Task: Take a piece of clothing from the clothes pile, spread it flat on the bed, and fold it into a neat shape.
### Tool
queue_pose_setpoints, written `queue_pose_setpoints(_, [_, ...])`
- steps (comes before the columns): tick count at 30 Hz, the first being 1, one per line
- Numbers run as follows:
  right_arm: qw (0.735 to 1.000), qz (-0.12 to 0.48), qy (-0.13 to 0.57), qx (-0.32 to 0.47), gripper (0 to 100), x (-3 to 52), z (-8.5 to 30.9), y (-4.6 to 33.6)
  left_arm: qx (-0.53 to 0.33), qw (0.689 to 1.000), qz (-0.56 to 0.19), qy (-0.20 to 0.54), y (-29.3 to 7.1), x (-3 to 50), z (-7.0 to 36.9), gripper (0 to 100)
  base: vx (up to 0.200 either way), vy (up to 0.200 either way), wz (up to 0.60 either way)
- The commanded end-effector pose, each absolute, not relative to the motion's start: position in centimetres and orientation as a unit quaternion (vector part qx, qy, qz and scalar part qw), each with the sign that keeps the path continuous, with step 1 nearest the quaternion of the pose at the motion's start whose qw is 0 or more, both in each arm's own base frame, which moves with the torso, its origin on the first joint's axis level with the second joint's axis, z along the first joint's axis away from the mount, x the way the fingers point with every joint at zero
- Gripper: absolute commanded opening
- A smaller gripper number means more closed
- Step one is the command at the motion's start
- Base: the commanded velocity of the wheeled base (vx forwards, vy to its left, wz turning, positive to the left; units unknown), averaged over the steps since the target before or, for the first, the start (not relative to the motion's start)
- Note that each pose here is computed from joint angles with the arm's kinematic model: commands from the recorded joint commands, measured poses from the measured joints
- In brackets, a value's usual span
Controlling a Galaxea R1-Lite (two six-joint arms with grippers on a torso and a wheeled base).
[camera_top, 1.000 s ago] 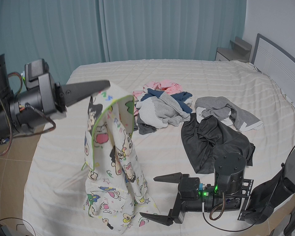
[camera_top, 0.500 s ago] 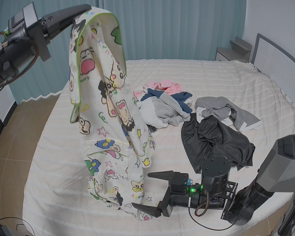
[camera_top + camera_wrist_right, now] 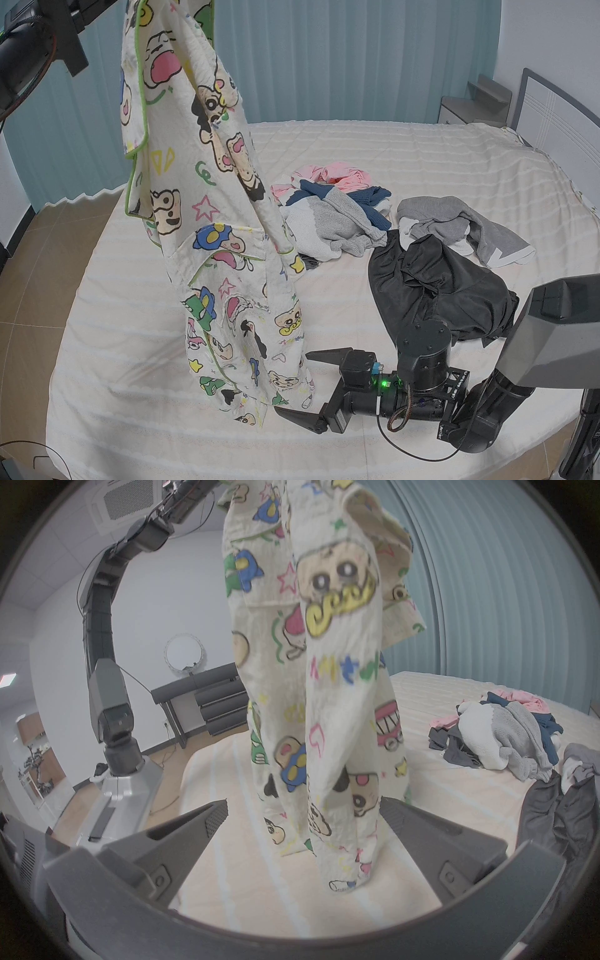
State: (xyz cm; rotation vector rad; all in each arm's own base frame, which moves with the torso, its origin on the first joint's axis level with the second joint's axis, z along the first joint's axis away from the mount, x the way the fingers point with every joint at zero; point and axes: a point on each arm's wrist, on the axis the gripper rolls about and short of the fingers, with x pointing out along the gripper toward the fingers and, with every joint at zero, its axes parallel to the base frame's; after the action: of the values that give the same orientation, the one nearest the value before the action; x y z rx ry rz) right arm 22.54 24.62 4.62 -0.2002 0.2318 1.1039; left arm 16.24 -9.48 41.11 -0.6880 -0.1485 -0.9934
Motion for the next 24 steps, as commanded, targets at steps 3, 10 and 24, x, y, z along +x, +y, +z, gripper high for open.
queue_pose_setpoints(3, [0.849,0.502,0.108,-0.127,100,24.4,3.3,23.7,-0.324,0.811,-0.479,-0.086,-9.2,15.0,42.1,0,0.000,0.000,0.00])
queue_pose_setpoints(10, [0.858,0.487,0.092,-0.138,100,26.6,2.9,23.3,-0.326,0.801,-0.496,-0.081,-9.0,13.3,42.5,0,0.000,0.000,0.00])
queue_pose_setpoints(24, [0.819,0.548,0.107,-0.129,100,27.4,0.1,23.9,-0.349,0.778,-0.515,-0.087,-8.4,11.7,43.3,0,0.000,0.000,0.00])
